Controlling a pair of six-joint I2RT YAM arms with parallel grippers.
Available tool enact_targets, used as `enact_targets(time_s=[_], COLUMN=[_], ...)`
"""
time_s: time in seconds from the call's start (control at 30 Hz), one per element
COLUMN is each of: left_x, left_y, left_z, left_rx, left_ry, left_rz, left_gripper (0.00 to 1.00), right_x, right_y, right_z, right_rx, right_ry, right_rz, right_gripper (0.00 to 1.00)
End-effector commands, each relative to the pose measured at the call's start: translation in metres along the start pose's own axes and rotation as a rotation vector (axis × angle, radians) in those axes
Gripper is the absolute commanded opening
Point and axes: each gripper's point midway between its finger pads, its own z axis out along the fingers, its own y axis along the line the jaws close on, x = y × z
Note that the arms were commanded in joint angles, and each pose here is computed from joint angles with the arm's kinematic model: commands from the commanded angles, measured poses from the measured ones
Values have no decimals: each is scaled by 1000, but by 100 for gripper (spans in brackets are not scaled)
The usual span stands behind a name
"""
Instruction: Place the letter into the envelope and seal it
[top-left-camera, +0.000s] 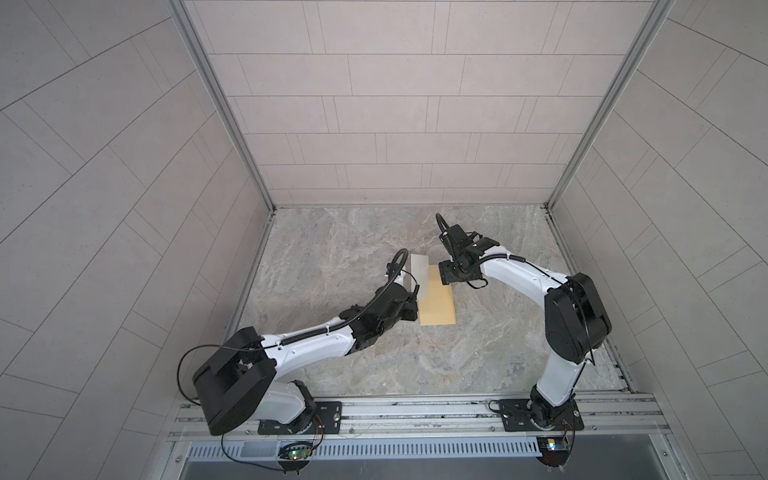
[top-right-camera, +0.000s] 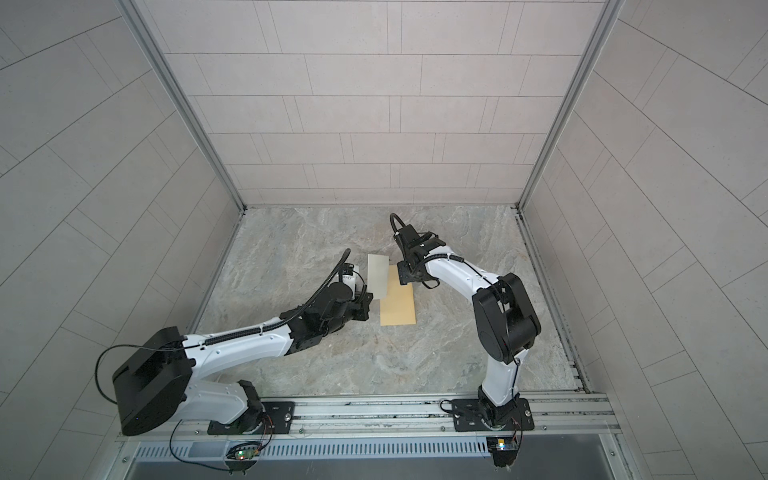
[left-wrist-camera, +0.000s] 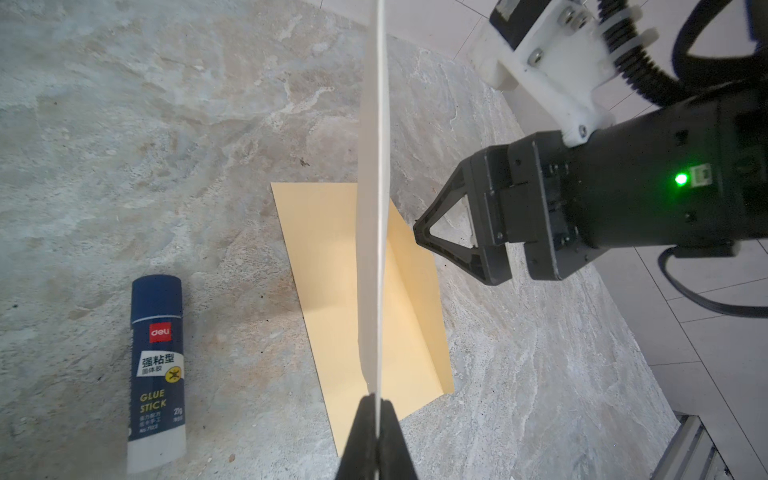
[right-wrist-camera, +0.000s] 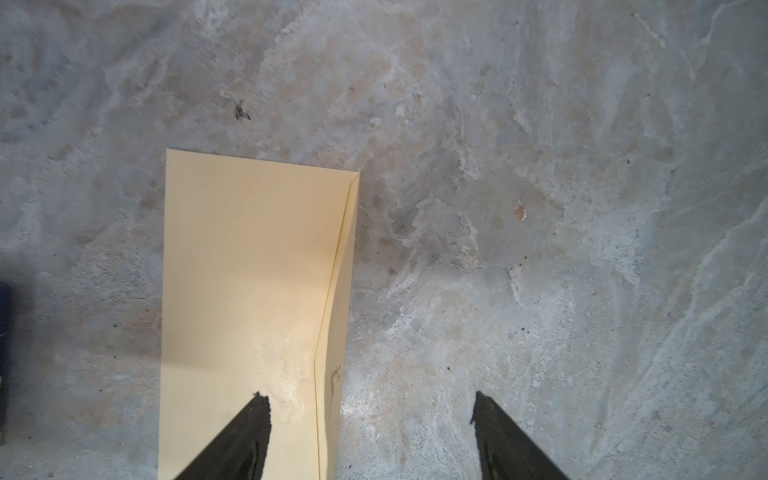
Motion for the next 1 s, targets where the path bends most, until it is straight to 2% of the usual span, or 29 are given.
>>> enact_targets(time_s=[0.0, 0.33, 0.97], left_x=[-4, 15, 42], left_y=[-12, -9, 27], left_z=[3, 19, 29], left_rx=[25, -12, -192], left_ry=[8, 99, 180], left_rz=[-49, -47, 20], left_gripper=[0, 0, 0], right_x=[-1, 3, 7], right_y=[-4, -5, -14], right_z=[1, 13, 17], right_rx=[40, 69, 162], right_ry=[8, 42, 64], right_rz=[-18, -47, -120], right_gripper=[77, 77, 75])
